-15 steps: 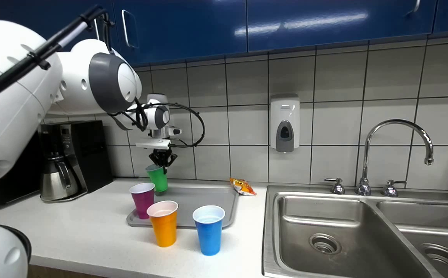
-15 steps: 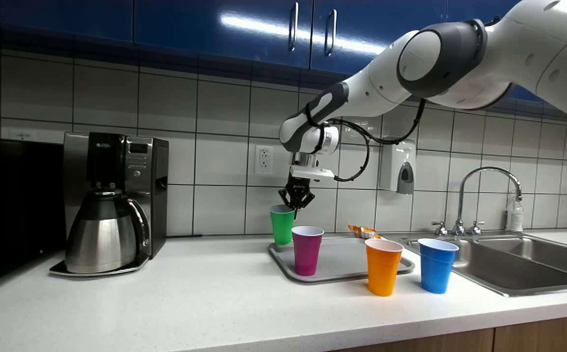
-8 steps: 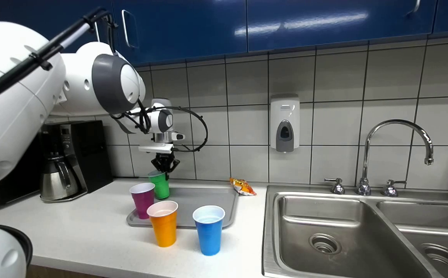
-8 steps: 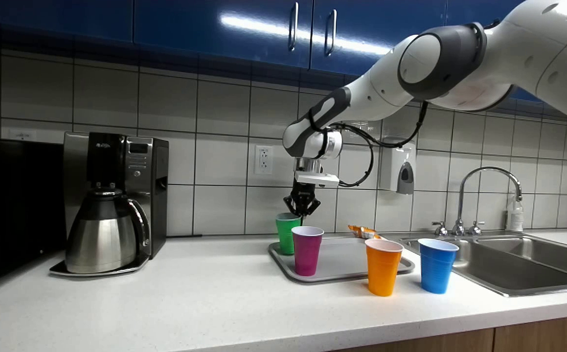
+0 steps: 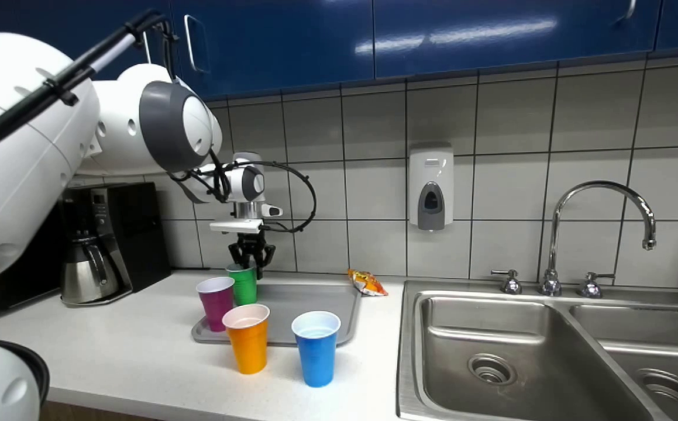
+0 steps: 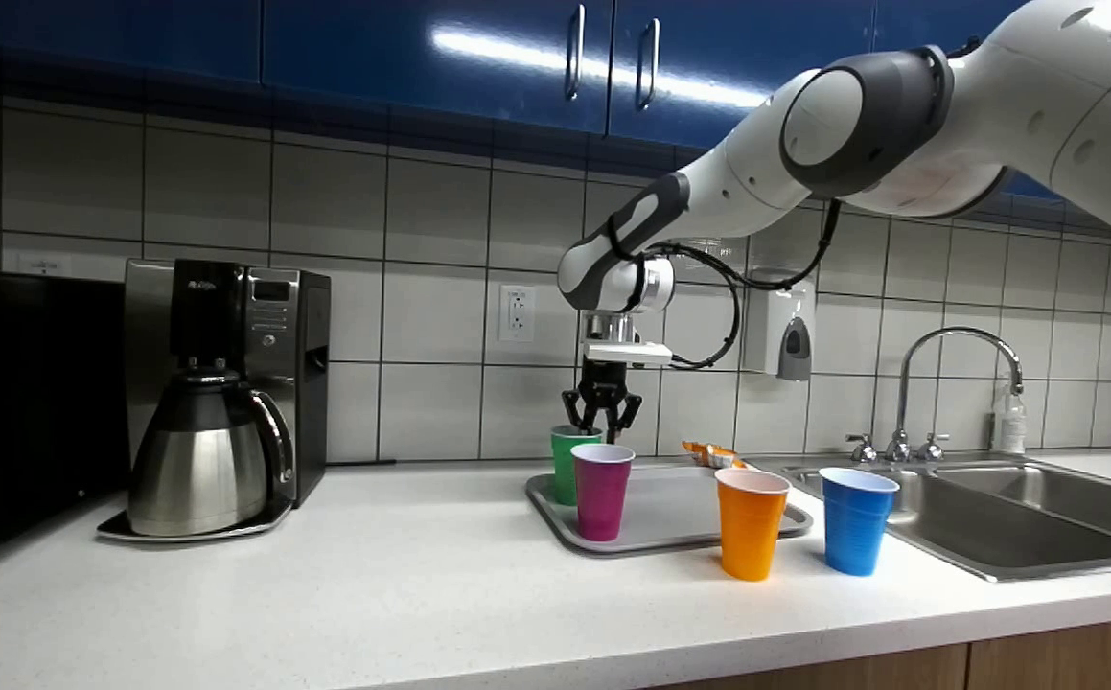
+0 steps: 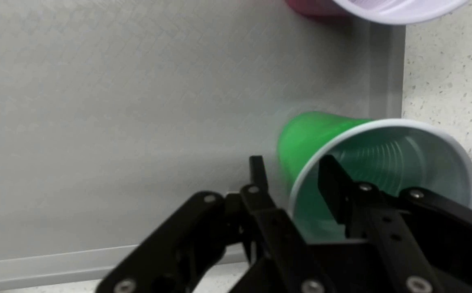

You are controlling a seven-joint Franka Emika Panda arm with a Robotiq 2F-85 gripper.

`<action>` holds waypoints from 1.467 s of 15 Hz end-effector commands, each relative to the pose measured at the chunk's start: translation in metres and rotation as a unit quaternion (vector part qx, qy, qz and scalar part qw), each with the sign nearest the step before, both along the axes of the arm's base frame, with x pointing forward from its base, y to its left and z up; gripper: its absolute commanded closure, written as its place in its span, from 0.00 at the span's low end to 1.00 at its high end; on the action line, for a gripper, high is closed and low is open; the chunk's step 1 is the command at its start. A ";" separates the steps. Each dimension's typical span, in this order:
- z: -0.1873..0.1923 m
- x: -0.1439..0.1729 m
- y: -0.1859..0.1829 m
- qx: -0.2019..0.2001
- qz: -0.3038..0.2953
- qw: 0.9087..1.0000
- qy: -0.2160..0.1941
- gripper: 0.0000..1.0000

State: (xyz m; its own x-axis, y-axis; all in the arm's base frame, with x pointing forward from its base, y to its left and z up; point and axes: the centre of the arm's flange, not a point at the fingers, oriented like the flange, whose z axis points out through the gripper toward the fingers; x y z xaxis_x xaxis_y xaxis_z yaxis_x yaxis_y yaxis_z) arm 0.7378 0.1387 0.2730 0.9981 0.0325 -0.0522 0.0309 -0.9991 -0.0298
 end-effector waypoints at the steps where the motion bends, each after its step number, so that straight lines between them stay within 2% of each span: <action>1: 0.016 -0.007 -0.009 -0.015 -0.016 1.000 0.011 0.28; 4: 0.026 -0.011 -0.017 -0.014 -0.017 1.000 0.005 0.05; 5: 0.030 -0.012 -0.018 -0.012 -0.016 1.000 0.002 0.01; 15: 0.068 -0.044 -0.029 -0.009 0.000 1.000 -0.015 0.00; 22: 0.072 -0.078 -0.048 -0.018 0.010 1.000 -0.008 0.00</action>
State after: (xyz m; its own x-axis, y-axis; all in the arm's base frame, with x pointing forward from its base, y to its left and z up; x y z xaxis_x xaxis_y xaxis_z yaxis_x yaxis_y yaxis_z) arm 0.6947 0.1070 0.3366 0.9985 0.0178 -0.0513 0.0177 -0.9998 -0.0012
